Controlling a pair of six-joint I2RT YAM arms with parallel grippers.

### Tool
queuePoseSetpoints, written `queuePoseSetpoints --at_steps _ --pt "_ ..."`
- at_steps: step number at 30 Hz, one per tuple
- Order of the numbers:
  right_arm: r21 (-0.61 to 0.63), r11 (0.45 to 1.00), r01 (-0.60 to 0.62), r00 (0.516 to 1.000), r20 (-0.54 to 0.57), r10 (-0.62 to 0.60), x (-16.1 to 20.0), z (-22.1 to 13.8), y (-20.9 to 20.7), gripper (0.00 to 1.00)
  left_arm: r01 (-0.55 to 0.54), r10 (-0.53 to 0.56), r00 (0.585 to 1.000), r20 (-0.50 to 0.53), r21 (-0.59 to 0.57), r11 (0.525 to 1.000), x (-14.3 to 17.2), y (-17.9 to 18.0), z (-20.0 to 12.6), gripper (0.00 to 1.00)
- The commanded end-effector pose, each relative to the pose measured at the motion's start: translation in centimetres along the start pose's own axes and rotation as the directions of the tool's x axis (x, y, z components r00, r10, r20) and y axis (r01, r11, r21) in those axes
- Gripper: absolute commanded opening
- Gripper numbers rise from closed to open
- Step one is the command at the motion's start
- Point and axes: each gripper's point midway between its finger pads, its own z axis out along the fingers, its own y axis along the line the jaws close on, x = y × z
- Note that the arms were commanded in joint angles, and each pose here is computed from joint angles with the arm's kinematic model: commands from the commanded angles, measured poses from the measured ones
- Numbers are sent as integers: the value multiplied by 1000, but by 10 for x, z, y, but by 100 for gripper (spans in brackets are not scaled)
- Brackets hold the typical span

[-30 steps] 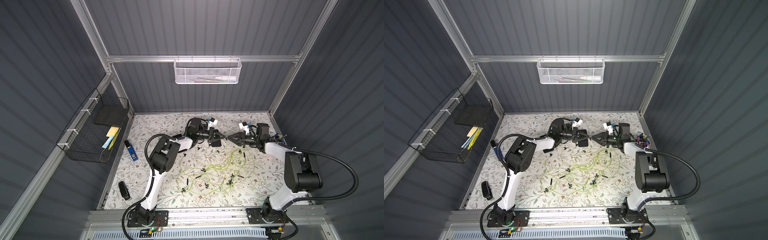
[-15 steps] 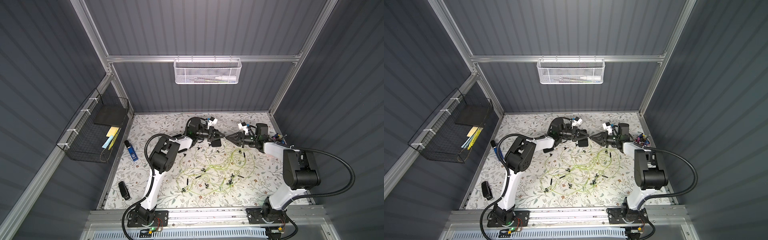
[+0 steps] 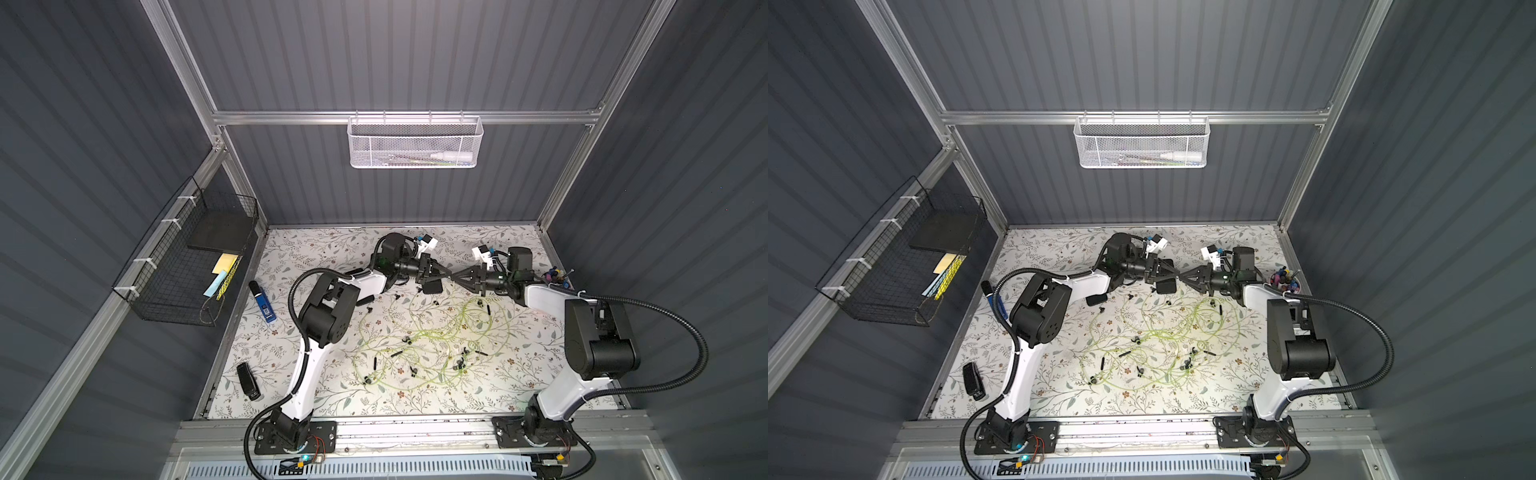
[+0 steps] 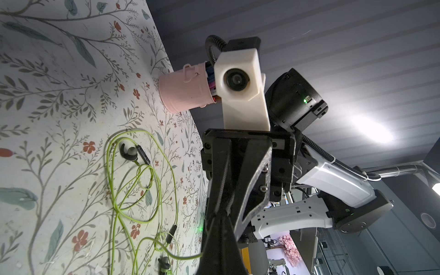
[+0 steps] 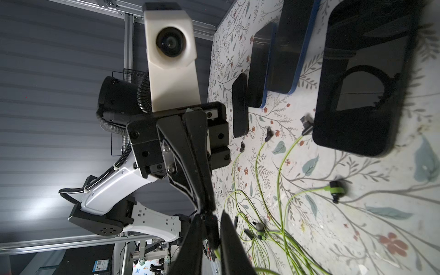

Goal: Plug wired earphones into phones
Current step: Adjust the wired earphone.

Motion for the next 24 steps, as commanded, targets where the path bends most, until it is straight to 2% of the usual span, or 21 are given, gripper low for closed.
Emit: queuePoseSetpoints --at_steps 1,10,14,18,21,24 --pt "-12 1000 18 1000 -17 -18 0 3 3 17 -23 24 999 -41 15 1000 5 1 4 0" --pt "-7 1000 22 999 -25 -22 2 3 1 17 -24 26 998 -60 35 999 6 1 4 0" --pt "-6 1000 25 999 -31 -25 4 3 0 11 -27 31 997 -66 55 998 5 -2 5 0" --pt "-7 1000 26 999 -35 -27 5 4 -1 11 -23 28 997 -70 67 997 5 -2 6 0" --pt "-4 1000 31 999 -36 -31 5 4 -2 3 -20 25 997 -70 68 997 5 -1 6 0" --pt "6 999 39 999 -36 -38 7 4 -3 0 -12 14 999 -49 55 998 1 0 5 0"
